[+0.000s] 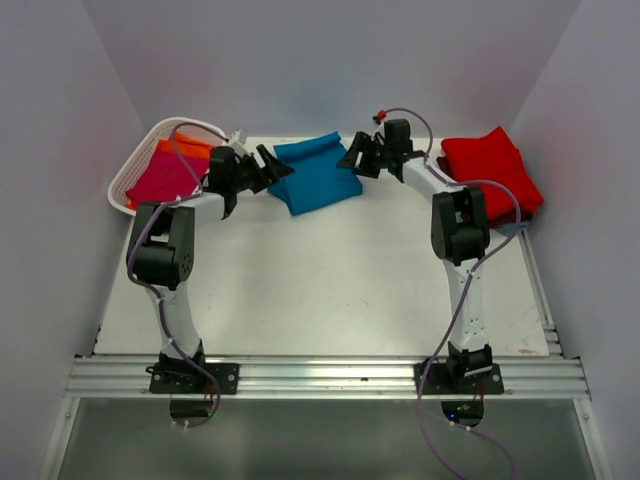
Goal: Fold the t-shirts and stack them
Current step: Fold the long partially folded tshirt into a neat square, then smooth out wrinkles on the folded tshirt
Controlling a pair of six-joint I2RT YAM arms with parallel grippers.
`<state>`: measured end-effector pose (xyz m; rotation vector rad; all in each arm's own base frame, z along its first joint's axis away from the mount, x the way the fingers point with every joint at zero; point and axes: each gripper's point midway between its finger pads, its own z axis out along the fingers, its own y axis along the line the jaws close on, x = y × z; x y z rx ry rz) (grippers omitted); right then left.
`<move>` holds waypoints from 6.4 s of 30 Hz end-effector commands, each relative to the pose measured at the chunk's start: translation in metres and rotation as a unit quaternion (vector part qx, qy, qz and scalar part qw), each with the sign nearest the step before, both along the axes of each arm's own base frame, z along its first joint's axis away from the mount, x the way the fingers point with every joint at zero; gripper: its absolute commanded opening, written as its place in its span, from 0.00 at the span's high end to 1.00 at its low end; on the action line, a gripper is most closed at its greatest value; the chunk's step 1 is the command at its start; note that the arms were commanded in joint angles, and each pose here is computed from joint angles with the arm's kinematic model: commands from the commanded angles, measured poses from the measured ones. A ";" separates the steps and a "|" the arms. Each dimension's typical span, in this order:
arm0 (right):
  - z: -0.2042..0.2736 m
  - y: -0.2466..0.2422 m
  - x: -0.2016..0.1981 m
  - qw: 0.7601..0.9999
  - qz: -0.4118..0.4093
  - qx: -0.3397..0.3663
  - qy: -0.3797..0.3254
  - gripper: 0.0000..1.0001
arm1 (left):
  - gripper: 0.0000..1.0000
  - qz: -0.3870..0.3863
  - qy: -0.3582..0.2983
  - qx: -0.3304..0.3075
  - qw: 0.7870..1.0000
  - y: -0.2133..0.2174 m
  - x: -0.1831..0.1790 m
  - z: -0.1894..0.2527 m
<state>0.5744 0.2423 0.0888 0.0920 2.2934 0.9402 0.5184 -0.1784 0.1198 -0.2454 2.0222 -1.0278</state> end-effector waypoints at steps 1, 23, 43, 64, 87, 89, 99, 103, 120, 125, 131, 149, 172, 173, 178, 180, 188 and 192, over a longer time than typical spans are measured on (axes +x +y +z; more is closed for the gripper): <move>0.038 0.014 -0.002 0.996 0.030 0.050 -0.060 0.52 | 0.24 -0.057 -0.080 -0.034 0.995 -0.030 -0.004 0.030; -0.076 0.024 -0.076 0.995 0.028 -0.086 0.049 1.00 | 0.83 -0.092 0.073 -0.003 0.993 -0.076 -0.041 -0.113; -0.098 -0.014 -0.357 0.961 0.075 -0.214 0.160 1.00 | 0.95 -0.262 0.206 0.095 0.938 -0.112 -0.341 -0.095; 0.015 0.031 -0.303 0.980 0.107 -0.168 -0.015 0.80 | 1.00 -0.129 0.069 0.175 0.974 -0.099 -0.188 -0.042; 0.019 0.052 -0.227 0.989 0.109 -0.098 -0.013 0.58 | 0.56 -0.082 0.083 0.151 0.982 -0.063 -0.236 0.003; 0.018 0.048 -0.225 0.989 0.105 -0.106 -0.013 0.51 | 0.56 -0.042 0.113 0.176 0.977 -0.043 -0.241 -0.010; 0.013 0.042 -0.230 0.990 0.107 -0.088 0.002 0.57 | 0.57 -0.062 0.140 0.137 0.979 -0.038 -0.287 -0.009; 0.006 0.050 -0.225 0.990 0.117 -0.082 0.008 0.57 | 0.57 -0.058 0.150 0.146 0.976 -0.034 -0.290 -0.023; -0.017 0.070 -0.209 0.990 0.129 -0.051 0.029 0.93 | 0.66 -0.097 0.053 0.026 0.994 -0.094 -0.251 -0.029; -0.053 0.069 -0.202 0.989 0.118 -0.060 0.060 0.93 | 0.68 -0.055 0.103 0.070 0.991 -0.078 -0.244 -0.076; -0.088 0.059 -0.197 0.989 0.101 -0.071 0.084 0.94 | 0.69 -0.020 0.136 0.110 0.984 -0.050 -0.251 -0.107; -0.003 0.017 -0.215 0.997 0.065 -0.031 0.005 0.56 | 0.76 -0.013 0.094 0.214 0.972 -0.011 -0.203 -0.070; -0.046 -0.036 -0.294 0.993 0.015 -0.081 0.081 0.31 | 1.00 -0.206 0.030 0.085 0.974 -0.117 -0.178 -0.047; -0.045 -0.035 -0.294 0.993 0.014 -0.079 0.081 0.30 | 1.00 -0.204 0.032 0.076 0.976 -0.116 -0.175 -0.057; -0.031 -0.030 -0.291 0.996 0.021 -0.058 0.057 0.30 | 1.00 -0.183 0.021 0.044 0.982 -0.101 -0.169 -0.079; -0.024 -0.019 -0.297 0.997 0.045 -0.026 0.056 0.31 | 1.00 -0.180 0.016 0.044 0.983 -0.099 -0.167 -0.085; 0.062 0.034 -0.310 0.969 0.148 0.196 -0.024 0.35 | 1.00 -0.198 0.002 -0.013 0.980 -0.112 -0.159 -0.085; 0.060 0.048 -0.303 0.959 0.154 0.238 -0.009 0.36 | 1.00 -0.192 -0.003 -0.020 0.981 -0.109 -0.164 -0.077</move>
